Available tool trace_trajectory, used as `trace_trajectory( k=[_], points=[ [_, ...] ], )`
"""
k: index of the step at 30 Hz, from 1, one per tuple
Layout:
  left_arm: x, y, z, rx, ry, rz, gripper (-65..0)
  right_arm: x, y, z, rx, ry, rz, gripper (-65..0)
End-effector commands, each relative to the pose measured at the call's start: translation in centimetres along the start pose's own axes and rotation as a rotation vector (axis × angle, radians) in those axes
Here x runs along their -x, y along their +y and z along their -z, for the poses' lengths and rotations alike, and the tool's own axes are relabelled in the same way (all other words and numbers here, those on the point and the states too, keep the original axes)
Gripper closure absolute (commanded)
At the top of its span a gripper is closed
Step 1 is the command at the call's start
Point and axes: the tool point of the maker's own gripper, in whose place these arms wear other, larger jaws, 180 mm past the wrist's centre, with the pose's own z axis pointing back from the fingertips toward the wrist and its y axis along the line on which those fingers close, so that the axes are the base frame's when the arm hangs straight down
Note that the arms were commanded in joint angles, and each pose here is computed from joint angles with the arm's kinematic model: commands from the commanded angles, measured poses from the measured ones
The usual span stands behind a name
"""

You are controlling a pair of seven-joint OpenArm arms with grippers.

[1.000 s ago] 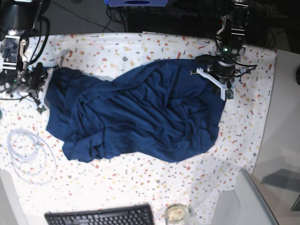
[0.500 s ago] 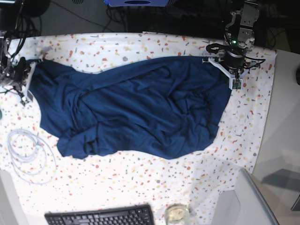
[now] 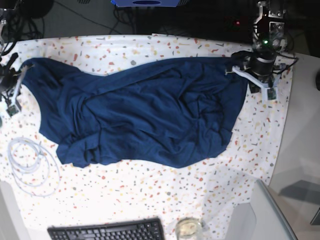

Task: Layout the t-shirt on the table in an organized manner, then fold the t-shirt properly
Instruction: 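Grasp the shirt edge with the left gripper and pull it outward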

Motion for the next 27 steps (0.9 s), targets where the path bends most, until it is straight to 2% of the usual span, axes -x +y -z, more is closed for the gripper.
trace_trajectory(
  k=[1, 3, 6, 10, 12, 13, 15, 16, 19, 25, 27],
  points=[
    [-0.8, 0.0, -1.1, 0.035, -0.031, -0.032, 0.0, -0.6, -1.2, -0.9, 0.035, -0.033, 0.0, -0.8],
    [-0.3, 0.7, -2.4, 0.056, -0.027, -0.121, 0.0, 0.2, -1.4, -1.3, 0.043, -0.023, 0.009, -0.8],
    [1.1, 2.8, -3.3, 0.021, -0.006, -0.253, 0.0, 0.5, -0.5, -1.1, 0.029, -0.023, 0.032, -0.8],
    [2.9, 3.9, -3.3, -0.014, 0.025, -0.352, -0.7, 0.9, 1.0, -0.8, -0.002, -0.019, 0.042, -0.8],
    [3.1, 3.7, -3.1, -0.01, 0.03, -0.356, -15.6, 0.8, 1.7, -0.7, -0.014, -0.021, 0.053, -0.8],
    [3.2, 3.6, -3.0, -0.007, 0.032, -0.357, -20.7, 0.8, 1.9, -0.6, -0.017, -0.023, 0.056, -0.8],
    [3.0, 3.5, -2.6, -0.004, 0.031, -0.363, -29.0, 0.8, 1.9, -0.6, -0.017, -0.023, 0.056, -0.8],
    [2.7, 3.4, -2.4, -0.001, 0.024, -0.367, -30.8, 0.8, 1.9, -0.6, -0.017, -0.023, 0.056, -0.8],
    [2.7, 2.9, -1.7, 0.008, 0.029, -0.376, -29.9, 0.8, 1.9, -0.6, -0.017, -0.021, 0.056, -0.8],
    [4.5, -0.8, -0.5, 0.083, 0.098, -0.367, -21.1, 0.8, 1.8, -0.6, -0.016, -0.019, 0.056, -0.8],
    [5.2, -1.0, -0.1, 0.063, 0.123, -0.379, -20.6, 0.8, 1.9, -0.6, -0.017, -0.018, 0.056, -0.8]
  ],
)
